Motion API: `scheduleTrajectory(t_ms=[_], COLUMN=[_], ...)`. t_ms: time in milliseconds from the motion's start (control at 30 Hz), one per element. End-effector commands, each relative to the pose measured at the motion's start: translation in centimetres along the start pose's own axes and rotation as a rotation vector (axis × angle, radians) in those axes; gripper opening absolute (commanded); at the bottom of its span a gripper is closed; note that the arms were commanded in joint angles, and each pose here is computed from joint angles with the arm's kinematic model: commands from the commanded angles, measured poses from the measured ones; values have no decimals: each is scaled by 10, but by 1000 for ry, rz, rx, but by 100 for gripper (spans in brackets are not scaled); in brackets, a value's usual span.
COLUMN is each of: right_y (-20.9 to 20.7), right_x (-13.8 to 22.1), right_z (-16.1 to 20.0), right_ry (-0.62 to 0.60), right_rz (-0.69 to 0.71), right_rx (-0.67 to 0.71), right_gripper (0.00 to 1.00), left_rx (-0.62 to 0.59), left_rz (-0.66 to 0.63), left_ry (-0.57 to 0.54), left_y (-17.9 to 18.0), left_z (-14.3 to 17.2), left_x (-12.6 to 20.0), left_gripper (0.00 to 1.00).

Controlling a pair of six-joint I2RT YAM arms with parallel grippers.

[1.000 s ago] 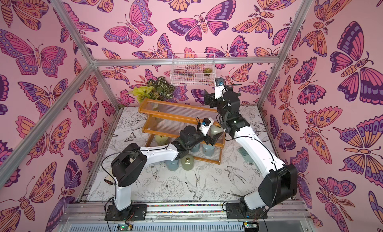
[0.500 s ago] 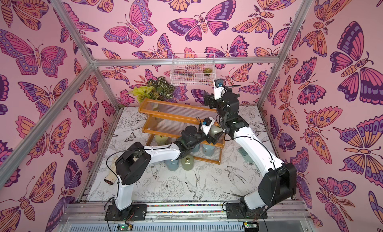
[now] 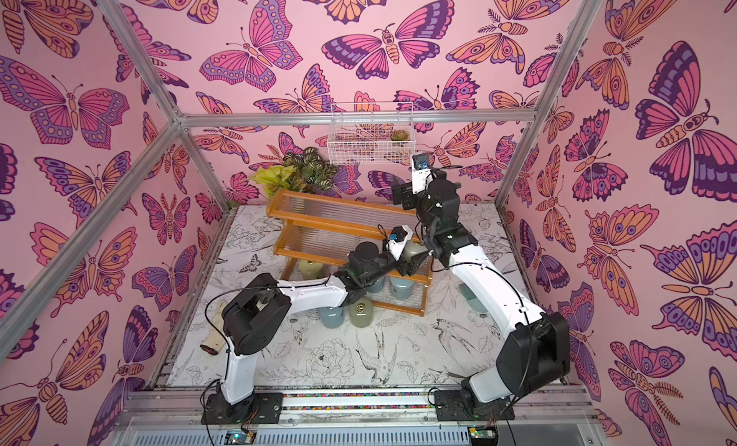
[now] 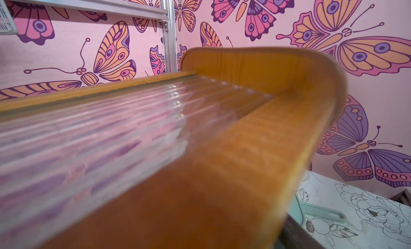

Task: Remove the tea canisters from the shelf
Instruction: Pick up the tea canister from the shelf.

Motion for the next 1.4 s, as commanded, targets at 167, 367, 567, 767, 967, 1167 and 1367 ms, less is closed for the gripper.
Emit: scheduleTrajectory(t_ms=[167, 367, 567, 767, 967, 1167, 1367], right_y=[-2, -2, -3, -4, -5, -5, -4], right_x=[3, 0, -2, -6, -11, -14, -16], right_z=[-7, -5, -4, -1, 3, 3, 2], right_ry=[-42, -38, -42, -36, -28, -27, -27], right_rz=[-7, -2, 16, 31, 46, 55, 51], right_rx=[-4, -8, -8, -13, -16, -12, -19], right_gripper=[99, 99, 99, 99, 99, 99, 99], left_rx=[-25, -47, -57, -68, -74, -84, -99], left_rz=[-66, -80, -82, -86, -89, -99, -119], left_ry=[49, 24, -20, -51, -76, -72, -55], left_y=[8, 11, 13, 13, 13, 11, 10], left_z=[-3, -14, -30, -43, -52, -54, -57], left_x=[25, 30, 37, 48, 57, 69, 86], left_gripper=[70, 70, 70, 71, 71, 72, 72])
Point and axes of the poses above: each gripper's point midway between its finger pads, its own x axis back along the fingers, its own y axis along the line the jaws close on, z = x × y, the point moved 10 cm from there along x, back along the fingers, and after that the axes turned 13 degrees about -x, right-handed, at the moved point
